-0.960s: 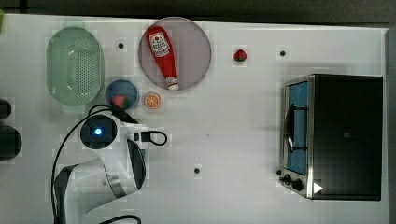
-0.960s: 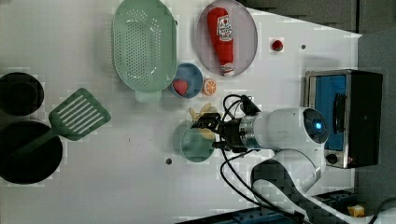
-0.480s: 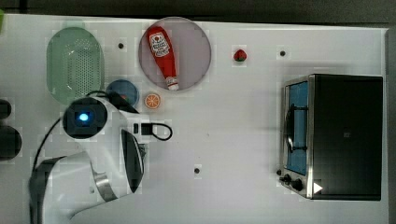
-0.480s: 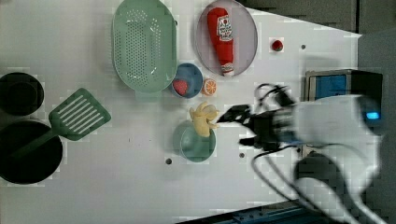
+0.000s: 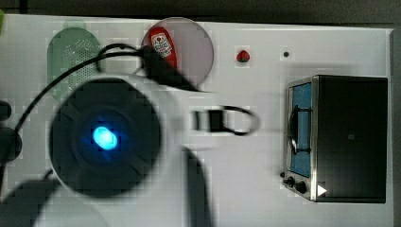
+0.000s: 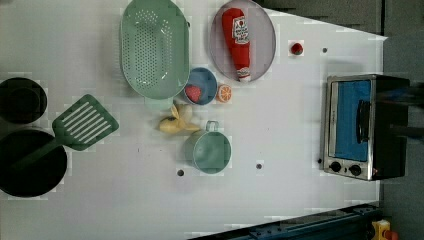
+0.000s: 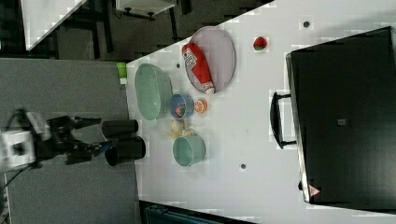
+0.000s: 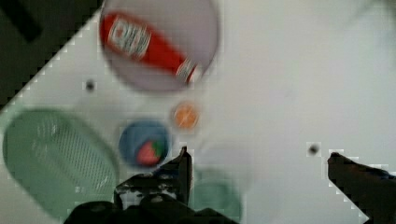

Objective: Pick Banana and place it in mug.

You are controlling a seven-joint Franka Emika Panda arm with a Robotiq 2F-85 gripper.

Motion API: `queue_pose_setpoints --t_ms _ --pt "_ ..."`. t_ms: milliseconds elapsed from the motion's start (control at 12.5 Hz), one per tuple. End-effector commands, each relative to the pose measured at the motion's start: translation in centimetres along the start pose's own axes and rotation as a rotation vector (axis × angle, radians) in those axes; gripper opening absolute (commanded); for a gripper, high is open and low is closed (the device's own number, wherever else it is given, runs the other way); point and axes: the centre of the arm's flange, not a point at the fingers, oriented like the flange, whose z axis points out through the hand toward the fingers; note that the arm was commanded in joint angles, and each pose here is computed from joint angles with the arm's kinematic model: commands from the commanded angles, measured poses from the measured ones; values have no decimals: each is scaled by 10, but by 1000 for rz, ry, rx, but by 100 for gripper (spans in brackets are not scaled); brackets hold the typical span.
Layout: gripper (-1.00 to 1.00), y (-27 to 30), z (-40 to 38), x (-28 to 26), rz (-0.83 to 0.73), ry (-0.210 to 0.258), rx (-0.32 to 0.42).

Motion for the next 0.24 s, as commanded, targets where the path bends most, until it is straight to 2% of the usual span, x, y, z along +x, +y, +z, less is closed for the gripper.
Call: queue_pose_setpoints --t_ms 80,240 --pt "100 55 12 55 -8 -46 -96" --pt "100 74 9 69 35 -56 -96"
